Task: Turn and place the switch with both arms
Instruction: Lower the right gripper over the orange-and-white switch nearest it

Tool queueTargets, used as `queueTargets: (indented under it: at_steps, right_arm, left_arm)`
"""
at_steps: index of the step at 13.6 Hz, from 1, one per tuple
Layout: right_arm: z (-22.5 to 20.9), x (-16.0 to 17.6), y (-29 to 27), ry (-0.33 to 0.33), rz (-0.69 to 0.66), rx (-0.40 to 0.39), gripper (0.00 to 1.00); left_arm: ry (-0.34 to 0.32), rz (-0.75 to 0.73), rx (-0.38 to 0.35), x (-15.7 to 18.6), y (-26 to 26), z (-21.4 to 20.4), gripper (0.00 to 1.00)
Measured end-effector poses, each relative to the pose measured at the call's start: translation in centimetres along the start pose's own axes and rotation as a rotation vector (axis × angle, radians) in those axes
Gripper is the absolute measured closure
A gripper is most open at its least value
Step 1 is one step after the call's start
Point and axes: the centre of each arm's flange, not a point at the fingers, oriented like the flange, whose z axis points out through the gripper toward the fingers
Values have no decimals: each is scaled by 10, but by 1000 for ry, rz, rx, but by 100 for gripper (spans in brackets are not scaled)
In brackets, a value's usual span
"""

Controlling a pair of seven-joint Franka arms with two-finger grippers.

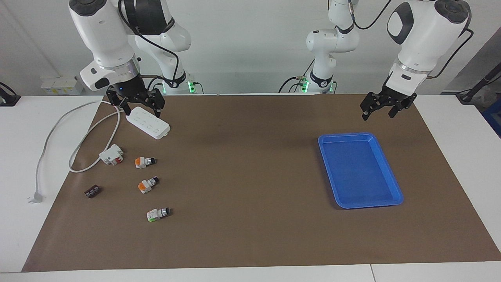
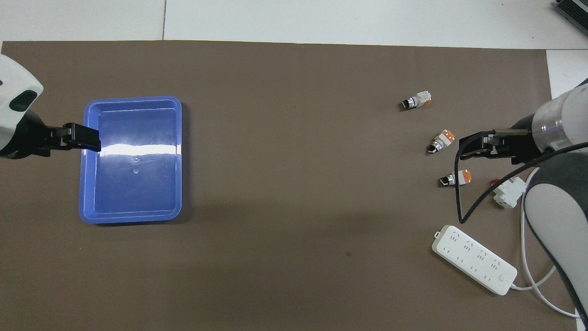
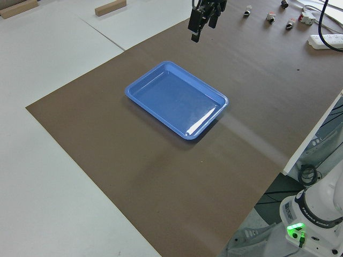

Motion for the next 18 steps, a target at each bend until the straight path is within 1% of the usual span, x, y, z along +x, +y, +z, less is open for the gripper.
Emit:
queueTargets:
  at_steps: [6,7,11,15,17,18]
  right_arm:
    - [0,0,0,-1,-3,0,0]
    - [0,0,0,-1,-27,0,0]
    - [5,1,7,-10,-294,0,0]
    - [19,4,25,-28,-616,5,1]
    - [32,6,34,-36,-778,10,1]
    - [41,9,37,-30,-871,11,1]
  left_arm:
    - [0,0,0,0,0,0,0]
    - [0,0,0,0,0,0,0]
    - [0,0,0,0,0,0,0]
    - [0,0,0,0,0,0,0]
    - [0,0,0,0,0,0,0]
    - [0,0,0,0,0,0,0]
